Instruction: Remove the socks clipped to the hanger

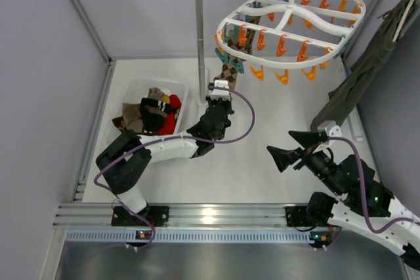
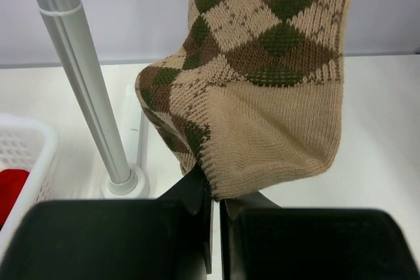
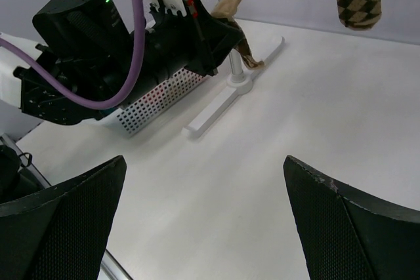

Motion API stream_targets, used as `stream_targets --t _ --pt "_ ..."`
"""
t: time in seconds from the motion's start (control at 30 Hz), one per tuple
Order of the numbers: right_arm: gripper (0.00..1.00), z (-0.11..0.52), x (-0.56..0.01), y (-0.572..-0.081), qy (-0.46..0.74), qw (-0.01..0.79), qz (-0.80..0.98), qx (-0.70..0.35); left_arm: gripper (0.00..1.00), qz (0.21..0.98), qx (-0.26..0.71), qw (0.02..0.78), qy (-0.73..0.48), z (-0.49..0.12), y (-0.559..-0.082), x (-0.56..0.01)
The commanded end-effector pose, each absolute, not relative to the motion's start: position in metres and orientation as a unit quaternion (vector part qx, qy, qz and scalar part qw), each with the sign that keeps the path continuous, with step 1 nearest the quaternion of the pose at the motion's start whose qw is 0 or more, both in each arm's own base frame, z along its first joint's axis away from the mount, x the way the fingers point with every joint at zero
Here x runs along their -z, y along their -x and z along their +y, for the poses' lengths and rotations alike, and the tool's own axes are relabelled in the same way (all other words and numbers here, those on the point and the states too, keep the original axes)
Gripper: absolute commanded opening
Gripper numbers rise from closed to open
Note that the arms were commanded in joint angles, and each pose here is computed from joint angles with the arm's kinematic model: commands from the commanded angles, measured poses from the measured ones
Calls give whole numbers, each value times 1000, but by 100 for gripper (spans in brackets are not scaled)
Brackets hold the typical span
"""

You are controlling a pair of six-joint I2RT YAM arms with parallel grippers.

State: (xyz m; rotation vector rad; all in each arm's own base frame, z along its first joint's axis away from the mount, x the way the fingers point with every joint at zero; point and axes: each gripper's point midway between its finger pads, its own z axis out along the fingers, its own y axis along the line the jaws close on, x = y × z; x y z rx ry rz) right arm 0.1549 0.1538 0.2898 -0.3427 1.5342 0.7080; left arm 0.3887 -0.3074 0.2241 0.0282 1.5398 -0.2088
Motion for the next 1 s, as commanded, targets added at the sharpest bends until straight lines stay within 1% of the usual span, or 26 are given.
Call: stream_targets --t 0.0,0.47,0.77,0.97 --pt "99 143 -313 -152 128 664 660 -326 0 672 123 730 12 -304 -373 -250" --pt "99 136 -336 -144 119 672 643 -346 0 682 138 718 12 -290 -338 -236" --pt "99 138 -350 -149 115 674 647 -338 0 669 169 723 -15 -310 -310 -255" --pt "98 161 -347 -170 115 663 672 -311 0 663 174 727 -24 -334 -284 -271"
